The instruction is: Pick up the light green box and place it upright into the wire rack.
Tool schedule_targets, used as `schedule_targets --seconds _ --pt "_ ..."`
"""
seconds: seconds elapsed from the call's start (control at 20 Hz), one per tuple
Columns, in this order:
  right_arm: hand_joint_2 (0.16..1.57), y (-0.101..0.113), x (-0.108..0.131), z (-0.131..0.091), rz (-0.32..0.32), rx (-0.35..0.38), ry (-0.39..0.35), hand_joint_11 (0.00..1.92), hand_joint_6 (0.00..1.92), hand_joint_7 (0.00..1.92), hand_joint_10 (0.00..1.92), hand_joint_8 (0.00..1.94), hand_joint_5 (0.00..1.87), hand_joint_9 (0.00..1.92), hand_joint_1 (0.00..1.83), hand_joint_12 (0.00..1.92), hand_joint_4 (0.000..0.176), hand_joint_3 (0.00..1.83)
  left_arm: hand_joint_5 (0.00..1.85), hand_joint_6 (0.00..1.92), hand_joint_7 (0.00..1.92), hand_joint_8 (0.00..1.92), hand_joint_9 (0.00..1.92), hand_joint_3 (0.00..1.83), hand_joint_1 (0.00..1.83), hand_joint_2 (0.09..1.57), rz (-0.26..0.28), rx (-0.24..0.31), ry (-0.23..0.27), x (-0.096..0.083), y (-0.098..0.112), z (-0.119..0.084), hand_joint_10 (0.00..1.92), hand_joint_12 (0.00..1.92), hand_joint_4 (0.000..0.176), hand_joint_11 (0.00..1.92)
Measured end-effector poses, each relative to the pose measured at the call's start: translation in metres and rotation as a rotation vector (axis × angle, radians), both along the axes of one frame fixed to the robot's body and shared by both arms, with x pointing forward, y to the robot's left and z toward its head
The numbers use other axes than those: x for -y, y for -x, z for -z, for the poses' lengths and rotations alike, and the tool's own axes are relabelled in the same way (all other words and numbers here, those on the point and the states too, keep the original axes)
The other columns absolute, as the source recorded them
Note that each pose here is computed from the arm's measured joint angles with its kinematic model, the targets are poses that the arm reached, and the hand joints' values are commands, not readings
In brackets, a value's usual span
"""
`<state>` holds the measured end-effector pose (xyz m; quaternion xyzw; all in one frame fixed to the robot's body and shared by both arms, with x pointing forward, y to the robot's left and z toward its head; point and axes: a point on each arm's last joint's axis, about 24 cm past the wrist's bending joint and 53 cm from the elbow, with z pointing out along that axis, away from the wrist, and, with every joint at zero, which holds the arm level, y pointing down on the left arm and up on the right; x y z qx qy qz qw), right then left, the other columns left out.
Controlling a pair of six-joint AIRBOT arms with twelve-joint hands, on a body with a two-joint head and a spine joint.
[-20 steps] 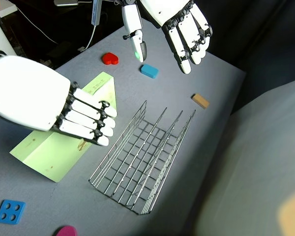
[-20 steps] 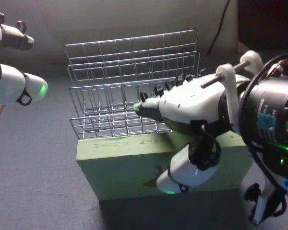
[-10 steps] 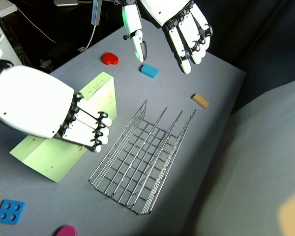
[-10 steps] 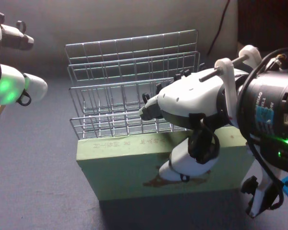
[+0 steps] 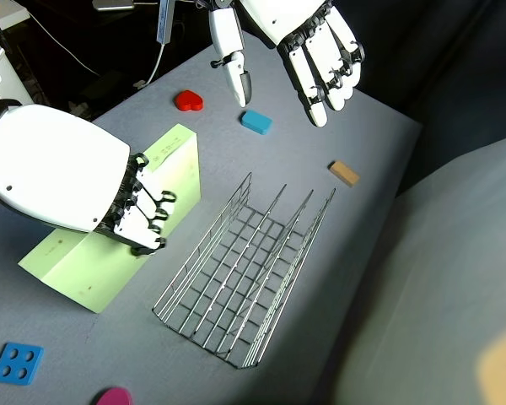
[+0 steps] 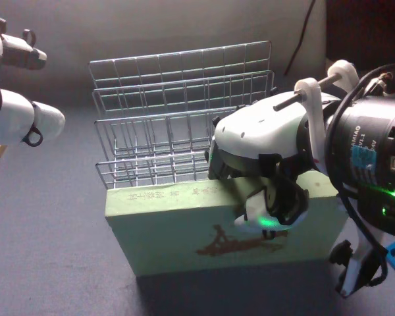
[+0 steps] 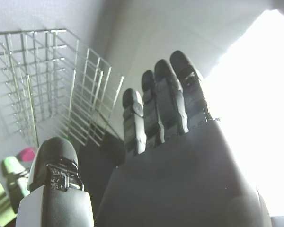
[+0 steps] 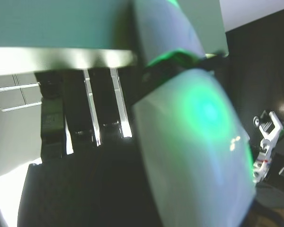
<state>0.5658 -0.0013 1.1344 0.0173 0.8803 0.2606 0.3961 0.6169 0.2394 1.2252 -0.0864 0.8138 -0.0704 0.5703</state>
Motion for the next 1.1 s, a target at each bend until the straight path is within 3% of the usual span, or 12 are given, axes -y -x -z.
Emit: schedule_targets --seconds 0.05,0.1,0.2,0.25,0.6,0.65,0.7,0.8,1.1 --pt "1.19 0.0 0.0 0.0 0.0 0.0 0.002 0.61 1.22 0.9 1.21 1.12 0.69 0.83 1.32 1.4 0.0 0.01 0.25 0.0 0.26 0.0 0.22 0.0 0.19 1.22 0.0 0.0 -0.001 0.0 0.0 0.0 0.0 0.6 0.108 0.0" --pt "1.2 0.001 0.001 0.0 -0.001 0.0 -0.001 0.62 1.23 0.88 1.4 1.16 0.67 0.79 1.34 1.44 0.0 0.0 0.25 0.0 0.26 0.0 0.22 0.0 0.19 1.22 0.003 -0.001 -0.001 0.002 0.001 0.0 0.0 0.58 0.108 0.0" --pt "1.19 0.002 0.001 -0.002 -0.003 0.002 -0.004 0.66 1.15 0.87 1.44 1.18 0.73 0.82 1.35 1.51 0.0 0.0 0.25 0.0 0.26 0.0 0.23 0.0 0.19 1.22 0.004 -0.001 0.001 0.002 0.001 0.0 0.0 0.57 0.108 0.0" --pt "1.18 0.002 0.002 -0.005 -0.002 0.004 -0.007 0.68 1.13 0.93 1.18 1.22 0.81 0.84 1.21 1.55 0.0 0.0 0.25 0.0 0.26 0.0 0.23 0.0 0.19 1.22 0.002 -0.004 0.003 0.002 0.002 0.001 0.0 0.57 0.109 0.0" --pt "1.18 -0.007 0.008 -0.043 0.02 0.074 -0.056 0.68 1.13 0.93 1.16 1.22 0.81 0.84 1.2 1.55 0.0 0.0 0.24 0.0 0.26 0.0 0.23 0.0 0.21 1.22 -0.005 -0.009 0.008 0.0 0.002 0.001 0.0 0.56 0.108 0.0" --pt "1.18 -0.01 0.009 -0.053 0.027 0.091 -0.072 0.68 1.13 0.88 1.38 1.19 0.77 0.83 1.32 1.55 0.0 0.0 0.24 0.0 0.26 0.0 0.23 0.0 0.21 1.22 -0.008 -0.011 0.011 -0.001 0.003 0.002 0.0 0.56 0.109 0.0" --pt "1.18 -0.013 0.011 -0.06 0.033 0.105 -0.08 0.68 1.13 0.87 1.43 1.19 0.76 0.83 1.35 1.55 0.0 0.0 0.24 0.0 0.26 0.0 0.23 0.0 0.21 1.22 -0.012 -0.012 0.011 -0.003 0.003 0.002 0.0 0.56 0.109 0.0" --pt "1.18 -0.018 0.012 -0.077 0.034 0.149 -0.087 0.69 1.14 0.93 1.17 1.22 0.8 0.84 1.21 1.54 0.0 0.0 0.24 0.0 0.25 0.0 0.22 0.0 0.21 1.22 -0.022 -0.012 0.01 -0.007 0.003 0.002 0.0 0.57 0.109 0.0" --pt "1.17 -0.027 0.017 -0.114 0.023 0.246 -0.083 0.7 1.12 0.96 1.11 1.19 0.81 0.86 1.21 1.52 0.0 0.0 0.22 0.0 0.24 0.0 0.23 0.0 0.21 1.22 -0.04 -0.013 0.006 -0.015 0.002 0.002 0.0 0.6 0.109 0.0"
